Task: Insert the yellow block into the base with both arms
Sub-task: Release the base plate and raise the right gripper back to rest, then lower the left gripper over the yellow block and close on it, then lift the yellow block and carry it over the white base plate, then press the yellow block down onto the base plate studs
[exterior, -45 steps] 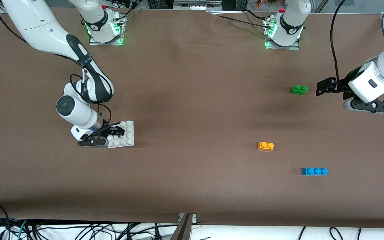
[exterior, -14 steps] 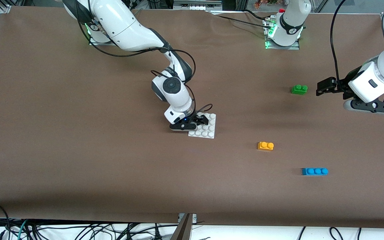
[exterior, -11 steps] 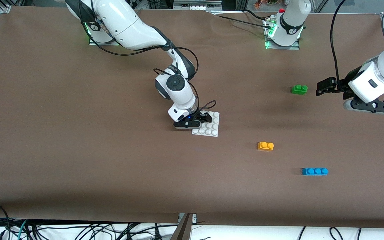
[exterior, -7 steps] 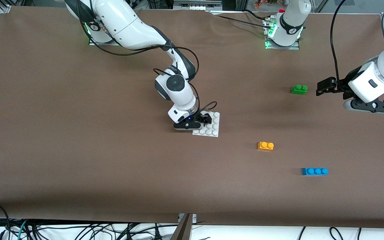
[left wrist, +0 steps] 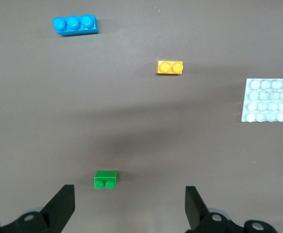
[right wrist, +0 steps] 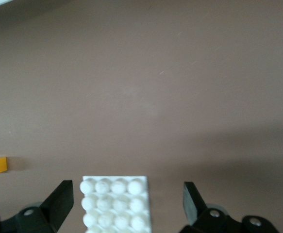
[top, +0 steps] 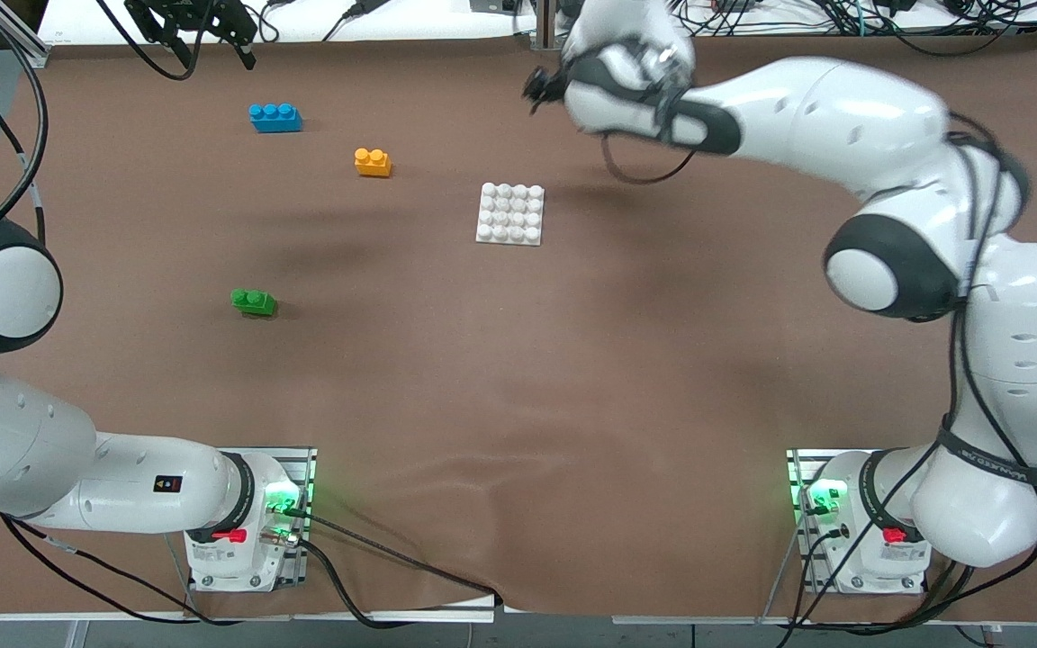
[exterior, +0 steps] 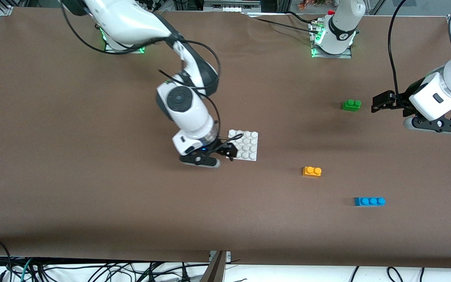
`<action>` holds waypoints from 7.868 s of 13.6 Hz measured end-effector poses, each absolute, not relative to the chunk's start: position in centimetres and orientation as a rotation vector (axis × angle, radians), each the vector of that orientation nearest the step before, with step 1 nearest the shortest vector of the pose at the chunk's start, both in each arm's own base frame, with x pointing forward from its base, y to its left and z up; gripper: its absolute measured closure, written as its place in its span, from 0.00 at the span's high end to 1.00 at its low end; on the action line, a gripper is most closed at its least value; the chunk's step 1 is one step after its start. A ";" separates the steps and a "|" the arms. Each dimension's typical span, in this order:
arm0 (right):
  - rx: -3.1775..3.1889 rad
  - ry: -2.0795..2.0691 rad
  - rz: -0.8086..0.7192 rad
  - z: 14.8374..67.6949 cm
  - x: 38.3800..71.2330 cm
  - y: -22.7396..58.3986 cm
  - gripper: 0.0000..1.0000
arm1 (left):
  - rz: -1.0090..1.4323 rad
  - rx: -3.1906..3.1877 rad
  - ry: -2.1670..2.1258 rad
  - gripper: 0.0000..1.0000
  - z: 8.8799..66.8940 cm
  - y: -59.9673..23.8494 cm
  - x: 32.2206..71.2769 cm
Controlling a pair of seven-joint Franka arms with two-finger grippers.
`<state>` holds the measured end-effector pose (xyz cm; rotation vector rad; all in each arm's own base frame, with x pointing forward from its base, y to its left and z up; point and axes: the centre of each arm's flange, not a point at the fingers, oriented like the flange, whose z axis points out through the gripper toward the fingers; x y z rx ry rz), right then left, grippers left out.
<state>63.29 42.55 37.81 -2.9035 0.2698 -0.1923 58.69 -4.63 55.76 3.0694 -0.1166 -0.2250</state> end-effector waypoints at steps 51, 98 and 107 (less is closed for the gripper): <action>-3.188 0.035 0.071 61.9 54.2 6.3 1.00 | -0.075 3.084 -0.279 1.00 18.1 -15.8 67.0; -3.184 0.018 0.074 61.8 54.3 6.9 1.00 | -0.204 3.127 -0.356 0.68 20.2 -45.9 55.6; -3.182 0.018 0.075 61.8 54.3 7.0 1.00 | -0.205 3.130 -0.341 0.68 20.2 -45.8 55.6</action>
